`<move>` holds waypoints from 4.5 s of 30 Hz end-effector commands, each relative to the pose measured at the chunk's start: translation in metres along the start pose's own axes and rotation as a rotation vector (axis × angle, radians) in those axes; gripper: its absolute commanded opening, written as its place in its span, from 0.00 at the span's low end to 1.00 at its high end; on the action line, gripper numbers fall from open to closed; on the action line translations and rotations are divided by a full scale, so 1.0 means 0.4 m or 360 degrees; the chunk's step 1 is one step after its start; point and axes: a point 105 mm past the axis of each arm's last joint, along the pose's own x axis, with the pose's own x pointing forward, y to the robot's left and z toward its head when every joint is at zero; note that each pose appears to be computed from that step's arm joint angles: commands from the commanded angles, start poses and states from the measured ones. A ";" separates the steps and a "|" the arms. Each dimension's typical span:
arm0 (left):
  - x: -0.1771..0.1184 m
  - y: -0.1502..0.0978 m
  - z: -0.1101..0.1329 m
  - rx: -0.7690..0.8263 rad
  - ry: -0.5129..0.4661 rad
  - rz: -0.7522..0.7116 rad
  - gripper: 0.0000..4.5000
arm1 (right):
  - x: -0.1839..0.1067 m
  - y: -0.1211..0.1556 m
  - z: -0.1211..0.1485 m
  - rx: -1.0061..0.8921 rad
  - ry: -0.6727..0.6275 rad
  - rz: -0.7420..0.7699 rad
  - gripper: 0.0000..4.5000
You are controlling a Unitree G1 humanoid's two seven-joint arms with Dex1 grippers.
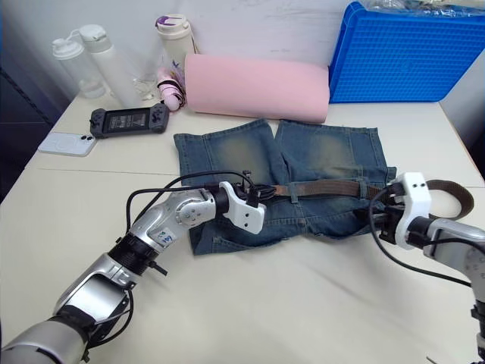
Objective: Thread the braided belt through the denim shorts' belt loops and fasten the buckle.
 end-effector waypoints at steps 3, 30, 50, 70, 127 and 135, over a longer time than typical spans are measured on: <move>-0.056 0.022 -0.027 -0.0003 0.0103 0.0030 0.00 | 0.039 -0.032 -0.053 -0.0176 0.0191 -0.0096 0.01; -0.331 -0.065 -0.146 -0.0734 0.0585 -0.0056 0.24 | 0.061 0.019 0.031 -0.0427 0.0013 0.0256 0.00; -0.387 -0.026 -0.071 -0.1546 0.0123 0.0029 1.00 | 0.025 0.106 -0.002 -0.1332 0.0299 0.0521 0.93; -0.324 -0.048 -0.070 -0.1809 0.0122 0.0176 1.00 | -0.037 -0.304 0.064 -0.1313 0.0352 -0.0316 0.01; -0.282 -0.066 -0.042 -0.1788 0.0013 -0.0066 1.00 | 0.099 0.208 0.012 0.0802 -0.0379 0.0682 0.38; -0.284 -0.075 -0.047 -0.1773 0.0032 -0.0089 1.00 | 0.048 0.141 0.105 0.0686 -0.0669 0.0621 0.02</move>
